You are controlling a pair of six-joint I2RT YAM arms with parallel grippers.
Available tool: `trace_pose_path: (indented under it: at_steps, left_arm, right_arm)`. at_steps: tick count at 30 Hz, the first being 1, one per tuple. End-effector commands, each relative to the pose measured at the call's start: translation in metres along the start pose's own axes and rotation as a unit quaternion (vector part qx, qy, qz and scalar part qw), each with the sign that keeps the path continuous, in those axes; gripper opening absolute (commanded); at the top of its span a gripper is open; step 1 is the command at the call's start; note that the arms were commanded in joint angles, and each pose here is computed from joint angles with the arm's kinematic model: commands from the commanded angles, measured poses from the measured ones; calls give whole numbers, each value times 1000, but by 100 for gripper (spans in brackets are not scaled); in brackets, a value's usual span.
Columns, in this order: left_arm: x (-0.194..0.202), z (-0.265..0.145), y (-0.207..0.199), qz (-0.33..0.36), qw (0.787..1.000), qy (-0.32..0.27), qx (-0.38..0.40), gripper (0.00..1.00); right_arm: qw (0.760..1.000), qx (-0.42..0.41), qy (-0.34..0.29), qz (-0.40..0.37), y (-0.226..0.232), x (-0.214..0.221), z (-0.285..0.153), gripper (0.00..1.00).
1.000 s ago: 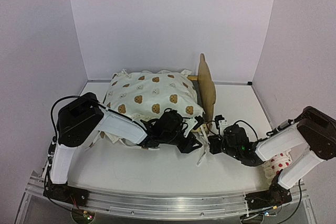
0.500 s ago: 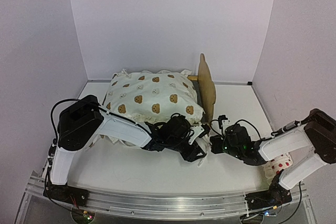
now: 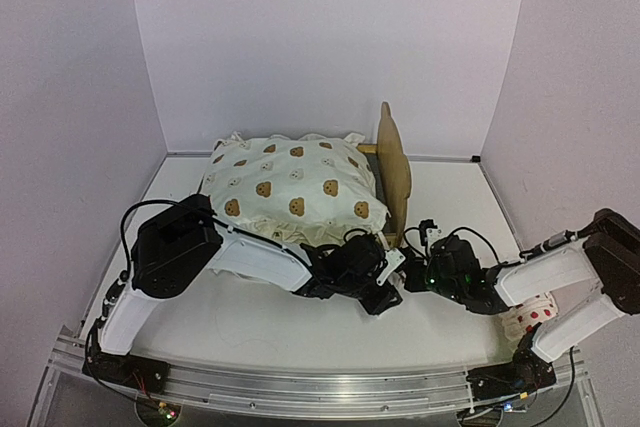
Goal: Set up the pet bed
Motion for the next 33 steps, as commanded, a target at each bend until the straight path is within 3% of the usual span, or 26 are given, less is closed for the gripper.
trace_pose_path:
  at_steps: [1,3,23,33]
  left_arm:
    - [-5,4,-2,12,999,-8,-36,8]
    - [-6,1,3,11,998,-17,-58,0]
    - [-26,-58,24,11,989,-47,-140,0]
    - [-31,-83,50,-18,984,-51,-170,0]
  right_arm:
    - [999,-31,-24,12,13,-16,-5,0]
    - [999,-31,-25,14,12,-16,-6,0]
    - [995,73,-33,62,-14,-24,-21,0]
    - [987,138,-70,43,-31,-43,-39,0]
Point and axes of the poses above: each gripper's point midway between its finger pads, its own z axis out along the fingers, its own y axis along the line the jaws close on, x = y × z, the point moved 5 cm from there along -z, back along the fingers, and after that the axes turned 3 degrees about -z, right-handed, at the moved point
